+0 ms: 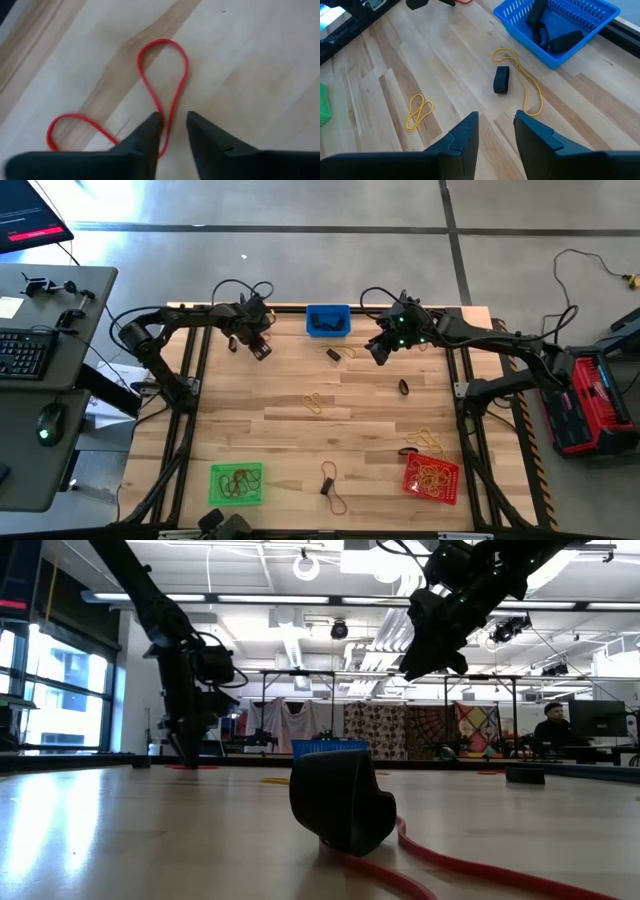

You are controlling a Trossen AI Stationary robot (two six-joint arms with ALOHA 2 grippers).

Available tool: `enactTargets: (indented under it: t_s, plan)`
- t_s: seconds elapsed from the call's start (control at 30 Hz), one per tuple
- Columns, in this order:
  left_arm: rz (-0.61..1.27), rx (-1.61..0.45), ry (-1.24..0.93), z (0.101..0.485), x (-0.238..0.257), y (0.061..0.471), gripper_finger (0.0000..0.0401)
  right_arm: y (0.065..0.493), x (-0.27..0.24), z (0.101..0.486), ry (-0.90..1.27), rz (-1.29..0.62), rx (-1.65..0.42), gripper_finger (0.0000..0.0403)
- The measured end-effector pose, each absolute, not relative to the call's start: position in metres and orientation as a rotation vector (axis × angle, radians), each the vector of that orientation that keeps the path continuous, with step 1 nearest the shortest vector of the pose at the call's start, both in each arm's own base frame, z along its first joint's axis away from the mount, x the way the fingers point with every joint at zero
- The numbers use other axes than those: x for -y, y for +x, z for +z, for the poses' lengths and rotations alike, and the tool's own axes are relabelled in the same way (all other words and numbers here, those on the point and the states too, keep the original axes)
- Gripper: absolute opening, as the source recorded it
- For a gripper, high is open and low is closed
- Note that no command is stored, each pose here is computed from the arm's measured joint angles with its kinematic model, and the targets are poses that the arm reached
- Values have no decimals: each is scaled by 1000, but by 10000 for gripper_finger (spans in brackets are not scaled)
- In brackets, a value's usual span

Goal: Sort rubber bands into baskets
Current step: Put the red rubber band into the green basket

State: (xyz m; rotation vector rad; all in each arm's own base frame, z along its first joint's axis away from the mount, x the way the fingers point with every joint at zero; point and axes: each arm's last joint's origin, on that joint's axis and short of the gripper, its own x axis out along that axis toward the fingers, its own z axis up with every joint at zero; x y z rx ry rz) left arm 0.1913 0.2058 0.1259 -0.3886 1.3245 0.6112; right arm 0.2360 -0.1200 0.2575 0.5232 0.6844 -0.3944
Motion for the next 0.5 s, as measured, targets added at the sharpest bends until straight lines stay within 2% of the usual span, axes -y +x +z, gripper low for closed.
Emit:
enactTargets:
  t_s: [0.13, 0.3, 0.5]
  plan:
    - [562, -1328, -388, 127, -205, 192, 14, 236, 120, 257, 512, -390, -687, 114]
    - [495, -1337, -376, 142, -201, 198, 3, 236, 120, 257, 486, -369, -691, 114]
    - [457, -1263, -311, 185, -185, 205, 0, 237, 120, 258, 412, -343, -690, 114]
